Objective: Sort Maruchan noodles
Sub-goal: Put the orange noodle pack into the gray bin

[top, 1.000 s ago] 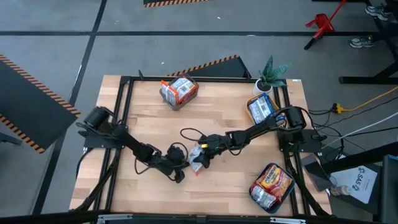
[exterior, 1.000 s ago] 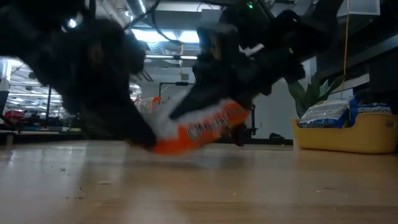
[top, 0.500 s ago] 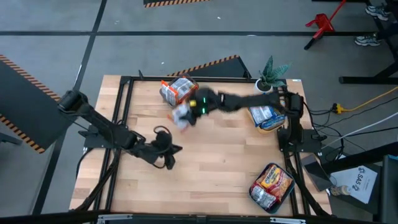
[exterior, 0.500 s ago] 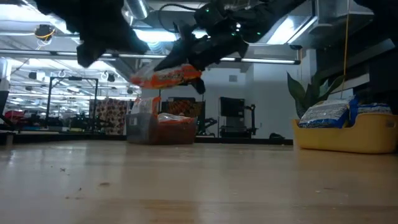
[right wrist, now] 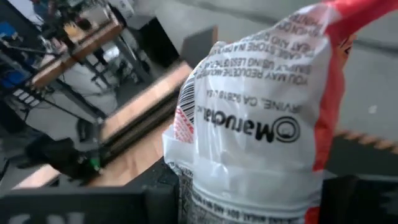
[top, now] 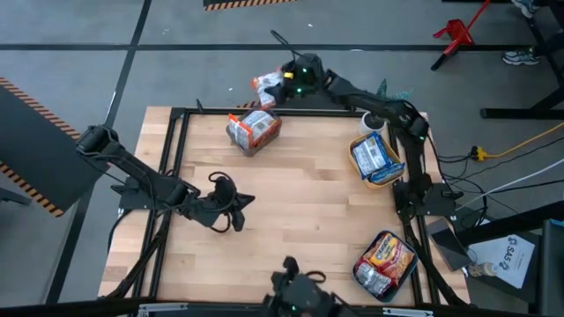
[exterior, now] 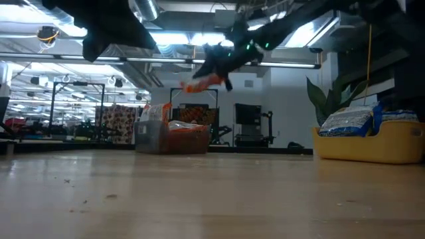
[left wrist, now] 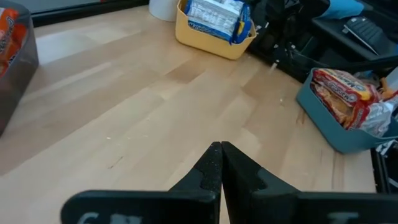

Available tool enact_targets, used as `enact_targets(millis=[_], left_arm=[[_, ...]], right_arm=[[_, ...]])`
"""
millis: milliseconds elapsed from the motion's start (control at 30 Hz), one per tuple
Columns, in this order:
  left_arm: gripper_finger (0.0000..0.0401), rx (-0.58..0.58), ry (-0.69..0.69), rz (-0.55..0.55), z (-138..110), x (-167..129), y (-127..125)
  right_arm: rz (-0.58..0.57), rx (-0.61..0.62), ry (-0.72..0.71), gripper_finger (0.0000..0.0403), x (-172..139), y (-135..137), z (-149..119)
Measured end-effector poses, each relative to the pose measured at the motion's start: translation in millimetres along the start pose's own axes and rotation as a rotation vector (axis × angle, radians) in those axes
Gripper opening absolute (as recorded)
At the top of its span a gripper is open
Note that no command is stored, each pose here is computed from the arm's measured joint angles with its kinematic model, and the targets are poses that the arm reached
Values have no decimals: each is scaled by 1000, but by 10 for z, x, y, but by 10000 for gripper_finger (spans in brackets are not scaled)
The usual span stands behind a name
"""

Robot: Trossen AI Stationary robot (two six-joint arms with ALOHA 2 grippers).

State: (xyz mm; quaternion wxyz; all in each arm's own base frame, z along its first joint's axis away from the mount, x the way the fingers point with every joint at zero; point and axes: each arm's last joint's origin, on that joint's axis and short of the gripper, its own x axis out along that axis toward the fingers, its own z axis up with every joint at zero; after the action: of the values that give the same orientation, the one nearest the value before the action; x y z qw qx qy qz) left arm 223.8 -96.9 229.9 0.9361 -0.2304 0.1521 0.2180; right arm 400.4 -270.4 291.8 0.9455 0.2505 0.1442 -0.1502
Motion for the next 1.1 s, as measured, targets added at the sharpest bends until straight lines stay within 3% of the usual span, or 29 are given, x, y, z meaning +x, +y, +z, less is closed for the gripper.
enact_targets(millis=[200,433,767,1100], left_arm=[[0,-16,4,2,13,17,11],[0,-27,9,6,15,25,21],[0,-25,8,7,15,25,22],[0,-27,11,10,14,24,25]], right_arm=[[68,69,98,125,362,-171,-211],[96,120,169,126,527,-288,-405],[154,94,201,126,750,-48,-632],[149,117,244,127,884,-88,-825]])
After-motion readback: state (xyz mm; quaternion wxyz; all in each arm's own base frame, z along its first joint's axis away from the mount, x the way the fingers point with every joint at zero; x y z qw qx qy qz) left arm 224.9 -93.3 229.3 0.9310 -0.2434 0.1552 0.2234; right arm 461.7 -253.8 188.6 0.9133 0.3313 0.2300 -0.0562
